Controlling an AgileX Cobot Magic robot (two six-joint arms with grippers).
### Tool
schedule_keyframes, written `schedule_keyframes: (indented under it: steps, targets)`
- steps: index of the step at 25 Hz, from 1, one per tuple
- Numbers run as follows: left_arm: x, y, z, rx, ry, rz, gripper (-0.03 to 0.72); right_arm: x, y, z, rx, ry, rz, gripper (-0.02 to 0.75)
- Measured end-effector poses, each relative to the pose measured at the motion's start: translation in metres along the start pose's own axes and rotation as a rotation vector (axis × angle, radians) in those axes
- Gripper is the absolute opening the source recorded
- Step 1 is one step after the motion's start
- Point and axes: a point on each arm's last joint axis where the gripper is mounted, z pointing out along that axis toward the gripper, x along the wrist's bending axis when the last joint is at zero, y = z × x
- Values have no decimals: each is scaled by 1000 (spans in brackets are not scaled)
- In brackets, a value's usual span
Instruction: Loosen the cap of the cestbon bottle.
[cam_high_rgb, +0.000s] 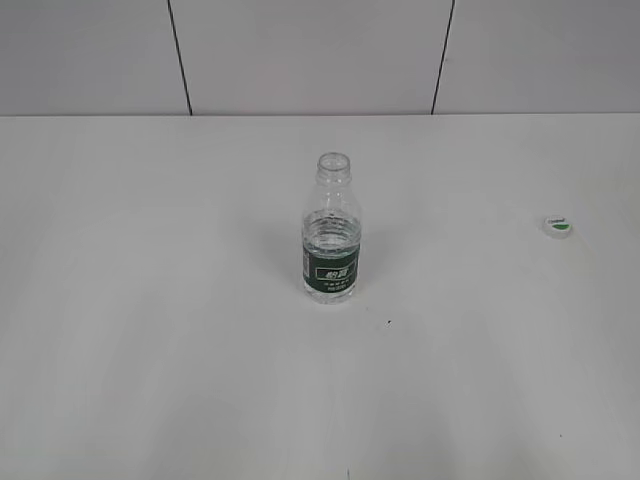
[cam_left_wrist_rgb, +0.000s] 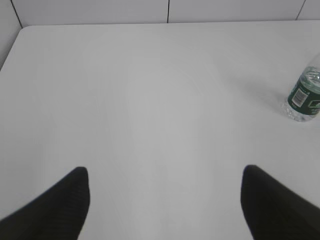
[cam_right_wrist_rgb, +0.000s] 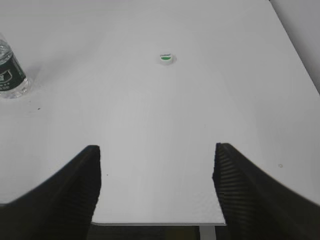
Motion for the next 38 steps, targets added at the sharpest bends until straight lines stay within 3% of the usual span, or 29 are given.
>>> schedule_keyframes:
  steps: [11,24,38]
  targets:
    - [0,0,0,-1,0,1,559,0,-1,1,12,0,-1,535]
    - [2,0,0,-2,90,-12,559,0,-1,1,13,-1,-1,535]
    - [2,0,0,-2,95,-10,559,-5,-2,1,24,-52,-40,535]
